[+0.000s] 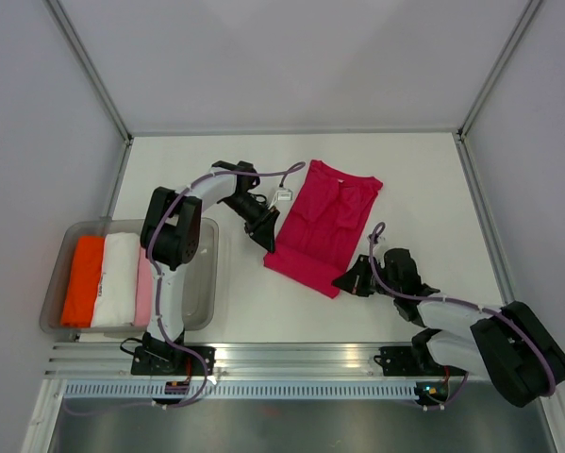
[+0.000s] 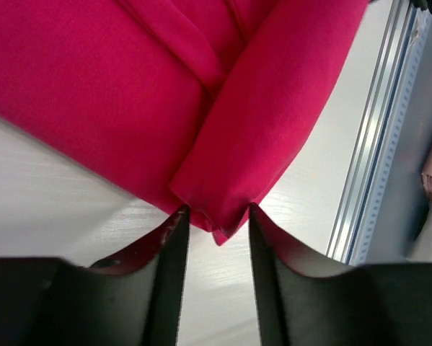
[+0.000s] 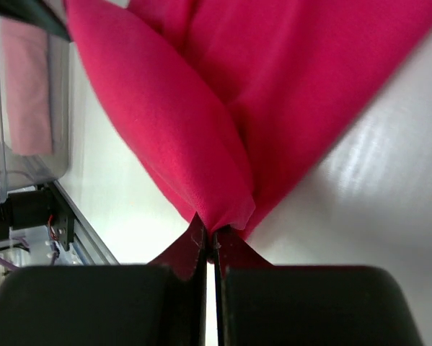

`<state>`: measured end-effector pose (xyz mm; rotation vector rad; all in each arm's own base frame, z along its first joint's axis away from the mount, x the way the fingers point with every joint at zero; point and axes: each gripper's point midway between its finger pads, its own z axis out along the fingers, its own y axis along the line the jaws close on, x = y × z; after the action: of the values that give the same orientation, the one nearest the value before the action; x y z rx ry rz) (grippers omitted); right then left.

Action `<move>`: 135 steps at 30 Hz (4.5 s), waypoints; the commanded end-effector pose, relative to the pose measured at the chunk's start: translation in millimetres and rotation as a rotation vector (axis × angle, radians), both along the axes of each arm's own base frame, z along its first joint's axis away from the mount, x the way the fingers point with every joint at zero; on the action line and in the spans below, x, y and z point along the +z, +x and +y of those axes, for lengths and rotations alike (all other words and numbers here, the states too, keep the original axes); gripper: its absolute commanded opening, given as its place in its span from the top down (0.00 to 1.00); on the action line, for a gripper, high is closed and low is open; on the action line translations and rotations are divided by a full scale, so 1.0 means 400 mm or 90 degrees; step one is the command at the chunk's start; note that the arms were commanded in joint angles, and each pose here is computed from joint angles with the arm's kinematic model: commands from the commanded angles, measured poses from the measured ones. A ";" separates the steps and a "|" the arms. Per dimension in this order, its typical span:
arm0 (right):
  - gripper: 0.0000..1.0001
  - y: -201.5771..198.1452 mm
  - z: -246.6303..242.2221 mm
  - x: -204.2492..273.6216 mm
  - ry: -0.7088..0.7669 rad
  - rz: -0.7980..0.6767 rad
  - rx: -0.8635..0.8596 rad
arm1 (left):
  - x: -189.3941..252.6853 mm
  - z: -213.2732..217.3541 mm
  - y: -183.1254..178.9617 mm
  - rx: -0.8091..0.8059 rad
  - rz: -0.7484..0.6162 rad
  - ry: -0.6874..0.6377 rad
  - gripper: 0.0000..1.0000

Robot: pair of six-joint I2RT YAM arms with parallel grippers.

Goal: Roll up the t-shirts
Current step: Roll the tshirt

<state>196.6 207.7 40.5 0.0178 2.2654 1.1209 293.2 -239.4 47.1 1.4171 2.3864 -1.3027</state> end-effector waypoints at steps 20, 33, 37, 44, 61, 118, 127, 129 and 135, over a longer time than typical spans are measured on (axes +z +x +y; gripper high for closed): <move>1.00 0.064 -0.040 -0.026 0.048 0.135 -0.075 | 0.001 -0.043 0.091 0.090 -0.066 0.028 0.78; 0.94 0.073 -0.082 -0.066 -0.016 0.183 -0.106 | -0.021 -0.005 0.159 0.148 -0.131 0.124 0.57; 0.94 0.083 -0.099 -0.062 -0.037 0.192 -0.122 | 0.071 0.003 0.209 0.106 -0.279 0.094 0.51; 0.96 0.093 -0.093 -0.061 -0.042 0.211 -0.115 | 0.210 -0.010 0.159 -0.148 -0.565 0.034 0.41; 0.96 0.087 -0.105 -0.037 -0.054 0.170 -0.111 | 0.026 -0.073 -0.048 -0.397 -0.785 0.027 0.22; 0.34 0.001 -0.025 -0.040 -0.686 -0.413 0.507 | 0.038 -0.082 -0.059 -0.215 -0.477 -0.020 0.98; 0.97 -0.008 -0.007 -0.015 -0.651 -0.422 0.511 | 0.031 -0.061 -0.080 -0.232 -0.457 -0.014 0.98; 1.00 -0.032 -0.011 -0.009 -0.640 -0.403 0.542 | 0.032 -0.050 -0.099 -0.247 -0.443 -0.011 0.98; 1.00 -0.128 0.000 0.047 -0.516 -0.403 0.659 | 0.068 -0.009 -0.156 -0.279 -0.376 -0.019 0.98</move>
<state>169.9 199.7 39.4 -1.5973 1.9544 0.1906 244.0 -245.7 51.0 2.0044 1.7689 -0.6899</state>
